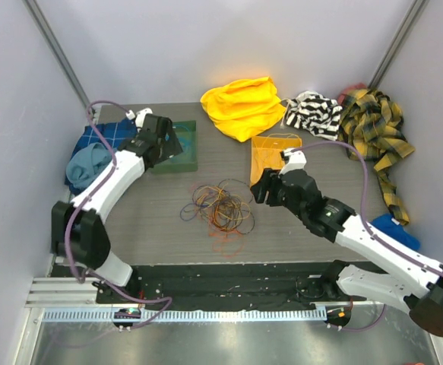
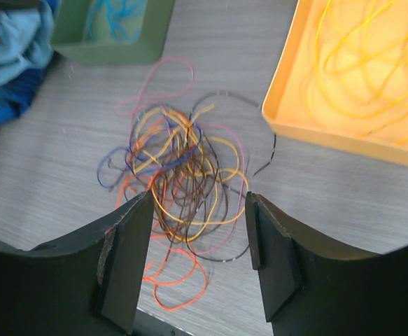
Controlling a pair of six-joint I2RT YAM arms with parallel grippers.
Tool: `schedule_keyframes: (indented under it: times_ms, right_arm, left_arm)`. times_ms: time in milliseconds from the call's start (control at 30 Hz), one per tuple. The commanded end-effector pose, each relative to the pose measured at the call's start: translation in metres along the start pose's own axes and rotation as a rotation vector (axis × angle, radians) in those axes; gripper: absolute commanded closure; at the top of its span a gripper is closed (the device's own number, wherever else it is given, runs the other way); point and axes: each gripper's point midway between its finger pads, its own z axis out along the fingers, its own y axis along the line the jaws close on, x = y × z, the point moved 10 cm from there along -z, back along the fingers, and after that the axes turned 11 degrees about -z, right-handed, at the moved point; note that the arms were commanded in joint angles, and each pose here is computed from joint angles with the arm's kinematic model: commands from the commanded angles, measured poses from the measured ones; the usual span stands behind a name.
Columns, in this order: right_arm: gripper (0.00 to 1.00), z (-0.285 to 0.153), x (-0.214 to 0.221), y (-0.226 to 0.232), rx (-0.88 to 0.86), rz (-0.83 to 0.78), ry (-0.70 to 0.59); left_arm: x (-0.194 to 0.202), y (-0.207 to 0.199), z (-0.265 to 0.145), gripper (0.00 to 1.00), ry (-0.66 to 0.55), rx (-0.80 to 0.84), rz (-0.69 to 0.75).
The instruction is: Untangle the cables
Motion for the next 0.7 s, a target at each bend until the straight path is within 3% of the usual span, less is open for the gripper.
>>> schedule_keyframes:
  times_ms: [0,100,233,300,467,667]
  right_arm:
    - [0.38,0.025,0.028,0.007,-0.054,0.023,0.108]
    - [0.42,0.032,0.045,0.006,-0.041,0.031,0.174]
    - [0.42,0.030,0.051,-0.002,0.009,0.068,0.108]
    - [0.42,0.030,0.049,-0.003,0.024,0.074,0.083]
    - [0.43,0.051,0.051,0.014,-0.025,-0.007,0.202]
    - [0.46,0.071,0.043,0.051,-0.118,-0.036,0.201]
  left_arm:
    - [0.006,-0.040,-0.074,0.00,-0.141,0.263,-0.017]
    - [0.034,-0.039,-0.102,0.00,-0.143,0.301,0.063]
    - [0.057,-0.020,-0.121,0.00,-0.127,0.338,0.060]
    - [0.070,-0.004,-0.118,0.00,-0.114,0.315,0.046]
    - [0.082,0.025,-0.118,0.00,-0.138,0.324,-0.016]
    - [0.107,0.032,-0.098,0.00,-0.007,0.243,0.076]
